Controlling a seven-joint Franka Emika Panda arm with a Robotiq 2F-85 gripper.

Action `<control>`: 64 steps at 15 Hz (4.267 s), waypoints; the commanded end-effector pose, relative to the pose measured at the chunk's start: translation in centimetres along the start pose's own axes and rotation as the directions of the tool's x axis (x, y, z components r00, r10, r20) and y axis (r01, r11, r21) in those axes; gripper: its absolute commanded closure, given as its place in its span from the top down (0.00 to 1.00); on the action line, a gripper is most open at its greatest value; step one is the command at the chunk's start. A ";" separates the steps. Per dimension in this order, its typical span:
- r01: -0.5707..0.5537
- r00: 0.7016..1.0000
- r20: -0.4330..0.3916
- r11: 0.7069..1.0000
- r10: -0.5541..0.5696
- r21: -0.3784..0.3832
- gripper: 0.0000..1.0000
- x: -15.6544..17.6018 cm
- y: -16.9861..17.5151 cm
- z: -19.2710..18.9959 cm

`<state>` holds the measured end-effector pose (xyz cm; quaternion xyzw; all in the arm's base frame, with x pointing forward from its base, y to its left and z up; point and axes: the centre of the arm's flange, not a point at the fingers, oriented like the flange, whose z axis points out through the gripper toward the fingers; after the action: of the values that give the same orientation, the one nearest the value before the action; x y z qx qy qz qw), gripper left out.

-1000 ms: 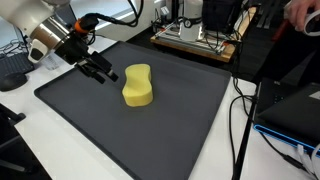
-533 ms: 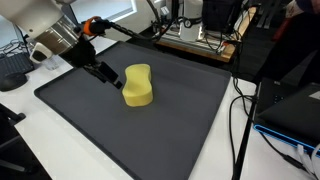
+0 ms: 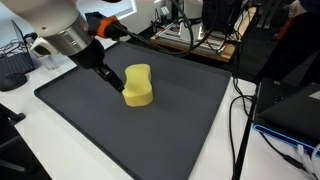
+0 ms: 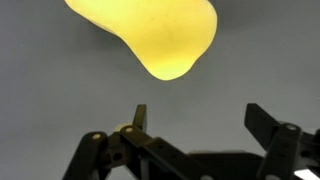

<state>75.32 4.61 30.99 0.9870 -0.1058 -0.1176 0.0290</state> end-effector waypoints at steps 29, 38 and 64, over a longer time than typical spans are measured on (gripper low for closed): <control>-0.191 0.945 -0.289 0.976 0.155 -0.100 1.00 -9.4 -4.6 -3.0; -0.024 0.960 -0.280 0.997 0.001 -0.077 1.00 -14.6 -5.7 4.7; 0.599 0.791 -0.286 0.780 -0.541 0.182 1.00 -23.9 15.0 11.0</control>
<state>48.23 -2.92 26.62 0.9798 0.1792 0.0017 -0.0890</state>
